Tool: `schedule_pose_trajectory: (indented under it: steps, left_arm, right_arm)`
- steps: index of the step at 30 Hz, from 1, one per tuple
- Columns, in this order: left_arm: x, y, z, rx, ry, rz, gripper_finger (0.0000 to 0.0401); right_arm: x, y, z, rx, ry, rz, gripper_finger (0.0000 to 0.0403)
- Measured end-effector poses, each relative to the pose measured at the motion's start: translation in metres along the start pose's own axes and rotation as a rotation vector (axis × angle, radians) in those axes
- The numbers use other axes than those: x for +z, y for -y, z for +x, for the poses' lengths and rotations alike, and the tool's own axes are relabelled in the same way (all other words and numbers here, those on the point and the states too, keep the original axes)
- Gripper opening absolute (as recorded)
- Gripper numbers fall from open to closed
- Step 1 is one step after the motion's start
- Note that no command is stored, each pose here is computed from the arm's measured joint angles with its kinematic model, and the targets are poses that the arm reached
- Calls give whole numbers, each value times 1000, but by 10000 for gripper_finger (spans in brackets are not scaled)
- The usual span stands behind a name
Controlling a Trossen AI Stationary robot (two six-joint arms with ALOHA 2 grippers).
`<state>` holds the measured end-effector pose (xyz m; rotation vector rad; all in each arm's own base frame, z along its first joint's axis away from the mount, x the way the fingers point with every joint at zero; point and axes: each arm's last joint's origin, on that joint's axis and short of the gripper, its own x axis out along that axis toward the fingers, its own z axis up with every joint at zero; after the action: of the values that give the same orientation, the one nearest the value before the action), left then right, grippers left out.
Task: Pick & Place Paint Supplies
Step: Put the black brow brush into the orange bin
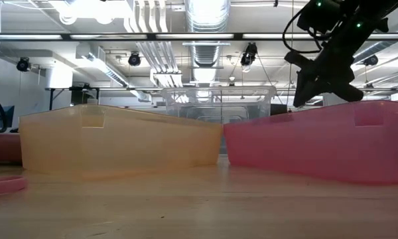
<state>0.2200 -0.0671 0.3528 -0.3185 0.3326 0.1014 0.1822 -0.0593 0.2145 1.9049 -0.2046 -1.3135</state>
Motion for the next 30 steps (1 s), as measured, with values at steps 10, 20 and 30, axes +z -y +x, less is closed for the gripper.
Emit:
schedule_pose_trajectory:
  steps: [10,20,30]
  left_arm:
    - [0,0,0,7,3,-1,120]
    - [0,0,0,5,3,-30,120]
    - [0,0,0,5,3,-29,121]
  right_arm:
    - [0,10,32,-47,3,-20,9]
    - [16,23,24,164,-56,-78,9]
    - [14,-22,-57,1050,-193,-679,9]
